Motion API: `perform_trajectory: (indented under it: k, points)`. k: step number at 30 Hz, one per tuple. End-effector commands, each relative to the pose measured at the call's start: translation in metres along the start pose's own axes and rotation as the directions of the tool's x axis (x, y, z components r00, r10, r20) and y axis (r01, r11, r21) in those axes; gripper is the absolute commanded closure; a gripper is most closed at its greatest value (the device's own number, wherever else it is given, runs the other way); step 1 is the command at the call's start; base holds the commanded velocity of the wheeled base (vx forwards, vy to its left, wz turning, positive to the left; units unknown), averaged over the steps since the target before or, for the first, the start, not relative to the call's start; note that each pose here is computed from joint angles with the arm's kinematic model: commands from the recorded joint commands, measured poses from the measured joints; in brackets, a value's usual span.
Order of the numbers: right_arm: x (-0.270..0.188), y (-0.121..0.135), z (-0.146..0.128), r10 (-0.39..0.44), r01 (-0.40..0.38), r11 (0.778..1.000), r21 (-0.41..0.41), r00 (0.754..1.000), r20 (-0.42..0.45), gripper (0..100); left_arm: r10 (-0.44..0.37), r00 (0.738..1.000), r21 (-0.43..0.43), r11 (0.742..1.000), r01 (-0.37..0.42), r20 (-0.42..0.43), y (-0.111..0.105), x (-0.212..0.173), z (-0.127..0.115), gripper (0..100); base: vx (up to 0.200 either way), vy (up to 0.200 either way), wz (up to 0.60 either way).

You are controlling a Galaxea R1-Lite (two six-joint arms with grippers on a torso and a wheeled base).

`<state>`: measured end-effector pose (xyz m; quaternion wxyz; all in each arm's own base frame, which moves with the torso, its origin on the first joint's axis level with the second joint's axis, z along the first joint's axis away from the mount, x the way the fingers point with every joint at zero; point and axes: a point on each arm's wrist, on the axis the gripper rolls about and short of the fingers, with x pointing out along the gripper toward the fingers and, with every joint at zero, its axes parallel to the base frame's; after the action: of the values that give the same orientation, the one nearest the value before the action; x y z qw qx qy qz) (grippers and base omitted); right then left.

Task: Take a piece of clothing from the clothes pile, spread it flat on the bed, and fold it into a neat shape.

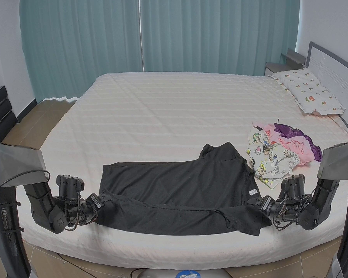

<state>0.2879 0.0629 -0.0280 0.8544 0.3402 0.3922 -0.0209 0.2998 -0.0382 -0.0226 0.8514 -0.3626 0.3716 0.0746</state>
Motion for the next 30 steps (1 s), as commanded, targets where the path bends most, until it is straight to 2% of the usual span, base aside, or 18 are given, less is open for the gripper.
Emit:
perform_trajectory:
  k: [1, 9, 10, 24, 30]
  points:
    - [0.008, -0.004, -0.002, -0.001, 0.001, 1.000, 0.001, 1.000, 0.001, 0, -0.001, 1.000, -0.001, 1.000, 0.001, 0.003, 0.000, 0.001, 0.001, 0, 0.000, 0.000, 0.00]
    - [0.020, -0.007, -0.004, 0.027, -0.027, 1.000, -0.011, 0.999, 0.028, 0, -0.002, 1.000, -0.001, 1.000, 0.002, 0.004, 0.000, 0.002, 0.001, 0, 0.000, 0.000, 0.00]
    - [0.020, -0.007, -0.004, 0.026, -0.026, 1.000, -0.013, 0.999, 0.029, 100, -0.002, 1.000, -0.001, 1.000, 0.002, 0.004, 0.000, 0.002, 0.001, 0, 0.000, 0.000, 0.00]
    - [0.016, -0.016, 0.014, 0.030, -0.033, 0.999, 0.023, 0.995, 0.097, 100, -0.001, 1.000, -0.001, 1.000, 0.001, 0.003, 0.000, 0.001, 0.001, 0, 0.000, 0.000, 0.00]
    - [0.016, -0.015, 0.022, 0.084, -0.089, 0.996, 0.025, 0.984, 0.155, 100, -0.001, 1.000, -0.003, 1.000, 0.001, 0.003, 0.000, 0.001, 0.001, 0, 0.000, 0.000, 0.00]
